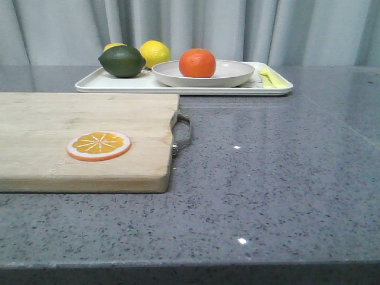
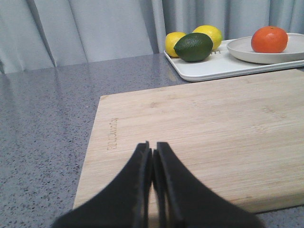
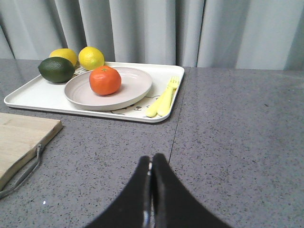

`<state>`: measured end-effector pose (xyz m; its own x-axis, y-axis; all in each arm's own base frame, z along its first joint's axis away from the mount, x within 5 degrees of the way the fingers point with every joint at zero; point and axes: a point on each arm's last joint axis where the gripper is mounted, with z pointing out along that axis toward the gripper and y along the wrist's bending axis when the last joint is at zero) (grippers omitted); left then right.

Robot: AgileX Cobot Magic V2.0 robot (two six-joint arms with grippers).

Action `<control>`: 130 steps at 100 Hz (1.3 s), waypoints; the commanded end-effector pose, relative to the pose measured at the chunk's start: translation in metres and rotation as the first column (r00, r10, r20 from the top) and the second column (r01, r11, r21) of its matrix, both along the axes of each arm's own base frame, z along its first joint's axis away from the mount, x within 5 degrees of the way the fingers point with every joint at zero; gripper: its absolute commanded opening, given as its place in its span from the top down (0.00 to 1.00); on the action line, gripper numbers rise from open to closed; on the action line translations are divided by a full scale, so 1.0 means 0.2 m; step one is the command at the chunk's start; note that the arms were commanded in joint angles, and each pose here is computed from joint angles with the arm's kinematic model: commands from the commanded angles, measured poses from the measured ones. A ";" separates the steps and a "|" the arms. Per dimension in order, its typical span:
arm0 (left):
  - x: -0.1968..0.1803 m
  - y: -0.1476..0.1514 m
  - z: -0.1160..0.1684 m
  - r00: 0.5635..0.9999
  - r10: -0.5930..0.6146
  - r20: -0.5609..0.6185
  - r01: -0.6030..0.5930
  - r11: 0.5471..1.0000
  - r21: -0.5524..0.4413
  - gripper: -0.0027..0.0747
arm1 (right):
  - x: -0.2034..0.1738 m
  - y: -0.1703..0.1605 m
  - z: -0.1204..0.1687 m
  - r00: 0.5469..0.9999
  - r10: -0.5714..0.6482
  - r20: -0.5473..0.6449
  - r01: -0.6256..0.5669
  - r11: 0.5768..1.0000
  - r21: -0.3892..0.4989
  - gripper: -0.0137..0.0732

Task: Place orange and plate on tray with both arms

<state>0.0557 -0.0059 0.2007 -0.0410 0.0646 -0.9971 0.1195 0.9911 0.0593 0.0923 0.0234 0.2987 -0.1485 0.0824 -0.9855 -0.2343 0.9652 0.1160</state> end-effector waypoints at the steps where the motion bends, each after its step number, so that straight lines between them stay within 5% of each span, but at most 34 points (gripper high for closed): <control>1: -0.01 0.00 0.03 0.996 -0.007 0.094 0.009 1.000 -0.020 0.99 | 0.00 -0.02 0.08 0.994 -0.040 0.098 0.038 0.999 0.016 0.92; 29: -0.01 0.00 0.03 0.996 -0.007 0.094 0.009 1.000 -0.020 0.99 | -0.06 -0.04 0.00 0.989 -0.057 0.138 0.066 0.996 -0.064 0.92; 87: -0.01 0.00 0.03 0.995 -0.007 0.096 0.009 1.000 -0.020 0.99 | -0.20 -0.08 -0.43 0.965 -0.092 0.245 0.099 0.995 -0.017 0.92; 130: -0.01 0.00 0.03 0.995 -0.007 0.096 0.009 1.000 -0.020 0.99 | -0.19 -0.07 -0.43 0.953 -0.091 0.288 0.097 0.995 -0.005 0.92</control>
